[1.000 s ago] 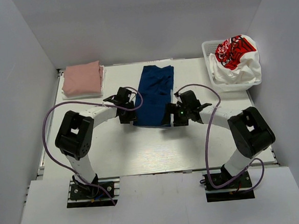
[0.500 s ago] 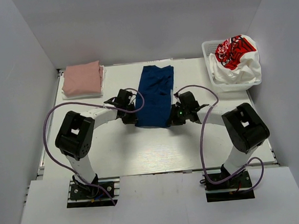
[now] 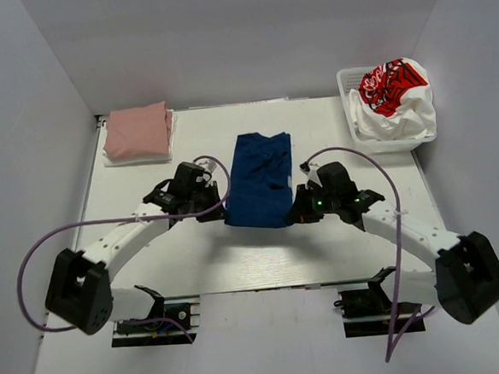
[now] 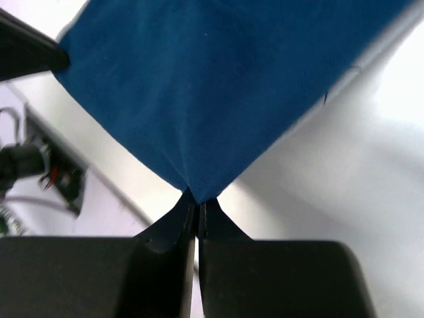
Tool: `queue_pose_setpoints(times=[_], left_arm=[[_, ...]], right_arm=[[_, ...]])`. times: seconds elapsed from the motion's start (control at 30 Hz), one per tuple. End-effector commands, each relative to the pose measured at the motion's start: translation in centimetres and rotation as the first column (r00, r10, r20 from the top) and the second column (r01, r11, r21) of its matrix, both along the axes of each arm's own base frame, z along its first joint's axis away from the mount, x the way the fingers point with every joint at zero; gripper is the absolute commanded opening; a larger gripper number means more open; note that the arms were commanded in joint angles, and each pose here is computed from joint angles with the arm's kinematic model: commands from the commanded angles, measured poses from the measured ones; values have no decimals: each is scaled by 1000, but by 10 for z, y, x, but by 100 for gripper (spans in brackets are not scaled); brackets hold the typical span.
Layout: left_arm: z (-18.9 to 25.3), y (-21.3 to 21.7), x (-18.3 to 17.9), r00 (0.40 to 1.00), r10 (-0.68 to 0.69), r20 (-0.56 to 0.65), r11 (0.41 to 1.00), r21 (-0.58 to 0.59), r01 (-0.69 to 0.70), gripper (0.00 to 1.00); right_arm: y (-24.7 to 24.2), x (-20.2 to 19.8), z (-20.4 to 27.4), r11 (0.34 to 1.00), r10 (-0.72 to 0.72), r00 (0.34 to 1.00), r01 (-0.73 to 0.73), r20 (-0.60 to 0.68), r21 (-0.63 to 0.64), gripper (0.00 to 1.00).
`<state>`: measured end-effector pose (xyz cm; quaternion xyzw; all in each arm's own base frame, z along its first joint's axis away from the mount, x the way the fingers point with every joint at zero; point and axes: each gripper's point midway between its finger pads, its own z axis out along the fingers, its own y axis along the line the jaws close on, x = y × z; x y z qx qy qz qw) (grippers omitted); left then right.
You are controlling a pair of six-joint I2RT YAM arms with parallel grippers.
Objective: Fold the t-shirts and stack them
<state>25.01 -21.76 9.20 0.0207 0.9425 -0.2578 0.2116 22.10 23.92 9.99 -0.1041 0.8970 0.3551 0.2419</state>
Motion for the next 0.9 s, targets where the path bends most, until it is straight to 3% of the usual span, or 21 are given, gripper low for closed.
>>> queue_pose_setpoints(times=[0.0,0.2,0.37,0.63,0.87], left_arm=[[38,-4,-26,997,-64,37,995,-68,67,0],[102,-12,-13,977,-41,209,986,-151,74,0],[134,-6,32,938,105,330,987,-146,-59,0],[139,10,103,894,293,338,951,-11,-308,0],[122,6,148,887,330,322,931,45,-363,0]], right_arm=[[2,-31,28,996,60,997,-57,-44,70,0],[-1,-21,69,995,19,998,-24,55,97,0],[0,3,89,997,-30,995,23,97,79,0],[7,46,101,992,-91,989,81,113,95,0],[-3,85,87,987,-136,988,129,72,97,0]])
